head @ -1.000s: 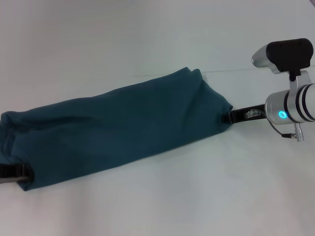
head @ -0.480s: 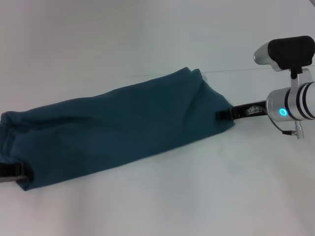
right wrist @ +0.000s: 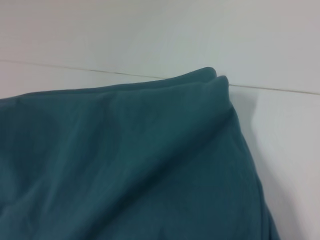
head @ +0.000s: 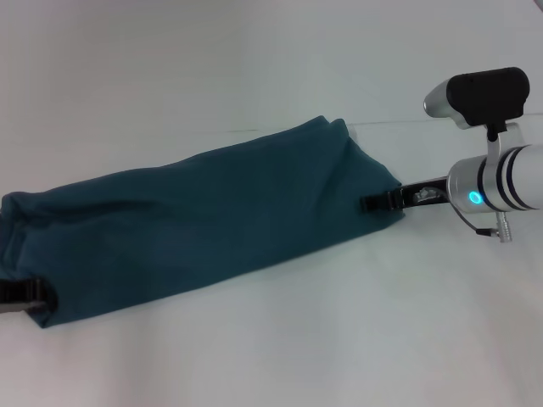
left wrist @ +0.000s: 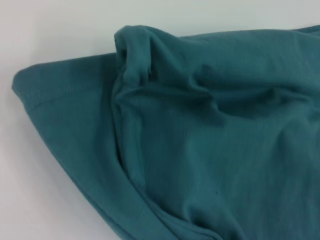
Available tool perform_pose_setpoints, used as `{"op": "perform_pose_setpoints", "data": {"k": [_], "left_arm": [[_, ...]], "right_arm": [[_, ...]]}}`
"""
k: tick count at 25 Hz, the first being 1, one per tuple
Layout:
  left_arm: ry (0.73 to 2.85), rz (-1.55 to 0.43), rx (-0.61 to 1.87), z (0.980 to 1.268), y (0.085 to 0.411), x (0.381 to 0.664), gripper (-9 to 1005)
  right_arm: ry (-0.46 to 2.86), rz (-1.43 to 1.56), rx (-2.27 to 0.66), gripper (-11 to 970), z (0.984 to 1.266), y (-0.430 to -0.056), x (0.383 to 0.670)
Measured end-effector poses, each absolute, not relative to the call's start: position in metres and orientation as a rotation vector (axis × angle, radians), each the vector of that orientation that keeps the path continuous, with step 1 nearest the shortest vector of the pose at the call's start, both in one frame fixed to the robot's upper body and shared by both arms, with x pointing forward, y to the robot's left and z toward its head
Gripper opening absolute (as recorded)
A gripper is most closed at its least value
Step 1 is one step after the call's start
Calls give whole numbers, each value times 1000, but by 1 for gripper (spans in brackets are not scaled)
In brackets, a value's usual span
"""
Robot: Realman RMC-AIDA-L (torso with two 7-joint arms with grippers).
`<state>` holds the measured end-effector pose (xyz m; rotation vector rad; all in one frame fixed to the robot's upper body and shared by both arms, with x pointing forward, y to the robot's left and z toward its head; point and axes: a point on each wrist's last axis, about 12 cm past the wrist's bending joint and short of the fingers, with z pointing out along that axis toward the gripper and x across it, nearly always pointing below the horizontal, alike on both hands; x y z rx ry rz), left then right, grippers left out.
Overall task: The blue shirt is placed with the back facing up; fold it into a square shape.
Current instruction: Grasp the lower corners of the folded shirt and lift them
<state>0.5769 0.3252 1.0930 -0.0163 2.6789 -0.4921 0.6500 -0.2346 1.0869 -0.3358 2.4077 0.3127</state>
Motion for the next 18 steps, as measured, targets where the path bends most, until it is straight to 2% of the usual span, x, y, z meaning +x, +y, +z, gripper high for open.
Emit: {"op": "perform_pose_setpoints", "data": {"k": [3,6,12,18], "left_arm": [[2677,-495,-15,1093,325,577,38],[2676,-496,-12,1093,324,577,38],[2675,-496,-15,1092,325,576,38],[2674,-494,-20,1092,327,574,38]], "right_arm": [[2414,311,-358,947,1085,-232,649],[2417,312,-373,889,1082,-232,648],[2417,307,-393,714,1081,-231,647],[2405,314,-401,435,1085,-230,649]]}}
